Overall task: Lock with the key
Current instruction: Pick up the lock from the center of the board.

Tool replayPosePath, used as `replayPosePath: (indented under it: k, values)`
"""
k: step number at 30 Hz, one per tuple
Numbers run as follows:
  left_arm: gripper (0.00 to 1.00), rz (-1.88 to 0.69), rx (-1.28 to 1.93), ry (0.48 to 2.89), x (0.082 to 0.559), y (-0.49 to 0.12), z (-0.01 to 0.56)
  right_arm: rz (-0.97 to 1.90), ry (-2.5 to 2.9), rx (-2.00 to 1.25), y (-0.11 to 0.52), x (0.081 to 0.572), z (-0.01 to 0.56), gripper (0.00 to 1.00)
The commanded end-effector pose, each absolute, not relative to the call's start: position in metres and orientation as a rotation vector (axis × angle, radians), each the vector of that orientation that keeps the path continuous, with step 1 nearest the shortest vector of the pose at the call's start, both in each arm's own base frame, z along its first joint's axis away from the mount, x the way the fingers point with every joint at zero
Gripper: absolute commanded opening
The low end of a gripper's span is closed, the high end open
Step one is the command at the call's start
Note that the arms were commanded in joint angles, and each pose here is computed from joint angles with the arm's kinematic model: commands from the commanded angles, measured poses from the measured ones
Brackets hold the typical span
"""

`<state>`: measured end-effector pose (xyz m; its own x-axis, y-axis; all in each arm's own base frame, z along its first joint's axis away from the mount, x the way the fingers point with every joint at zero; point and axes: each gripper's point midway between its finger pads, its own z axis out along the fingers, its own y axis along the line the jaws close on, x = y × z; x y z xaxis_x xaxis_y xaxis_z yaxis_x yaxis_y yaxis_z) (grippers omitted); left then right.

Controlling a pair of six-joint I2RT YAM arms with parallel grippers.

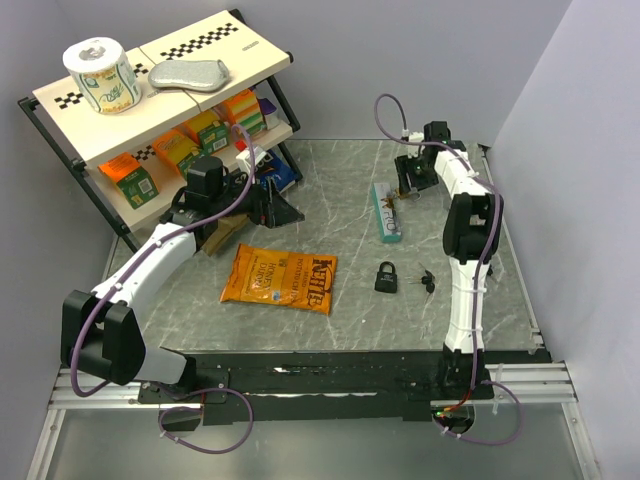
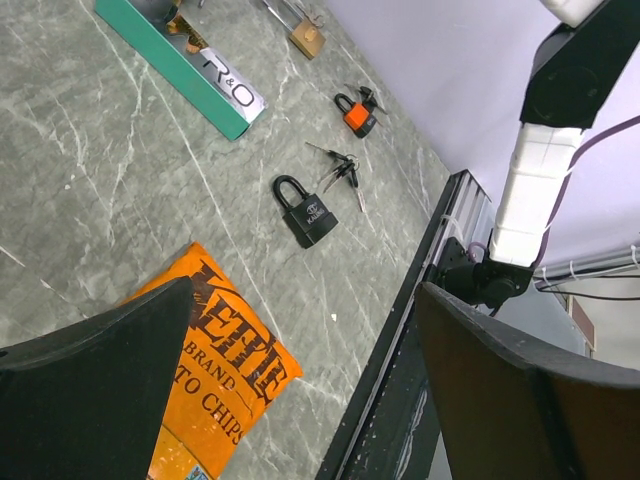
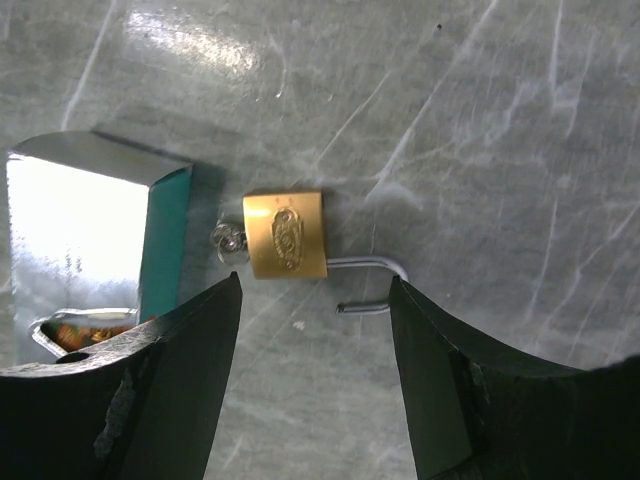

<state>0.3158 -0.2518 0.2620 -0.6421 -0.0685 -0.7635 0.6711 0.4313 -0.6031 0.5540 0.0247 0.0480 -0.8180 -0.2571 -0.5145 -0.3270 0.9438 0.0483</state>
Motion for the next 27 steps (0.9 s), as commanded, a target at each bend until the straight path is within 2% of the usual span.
replayPosePath:
  k: [1, 10, 13, 17, 23, 24, 25, 27]
  values:
    - [0.97, -1.252, 0.521, 1.890, 0.322, -0.251, 0.277, 0.165, 2.518, -0.464, 0.039, 0.572, 0.054, 0.69]
    - [0.97, -1.235, 0.525, 1.893, 0.325, -0.249, 0.277, 0.168, 2.540, -0.506, 0.050, 0.573, 0.038, 0.67]
    - [0.97, -1.222, 0.531, 1.900, 0.325, -0.247, 0.277, 0.159, 2.599, -0.483, 0.047, 0.568, 0.020, 0.64]
    - [0.98, -1.217, 0.523, 1.898, 0.325, -0.244, 0.278, 0.131, 2.639, -0.465, 0.041, 0.562, 0.011, 0.52]
    - [0.98, -1.225, 0.522, 1.895, 0.327, -0.245, 0.279, 0.143, 2.692, -0.409, 0.030, 0.550, 0.007, 0.45]
    - [0.98, -1.227, 0.522, 1.896, 0.327, -0.245, 0.279, 0.149, 2.687, -0.400, 0.030, 0.549, 0.011, 0.45]
    - [0.98, -1.227, 0.519, 1.896, 0.328, -0.245, 0.279, 0.155, 2.700, -0.403, 0.029, 0.545, 0.011, 0.54]
    - [0.98, -1.231, 0.517, 1.895, 0.329, -0.245, 0.279, 0.167, 2.699, -0.426, 0.030, 0.542, 0.016, 0.63]
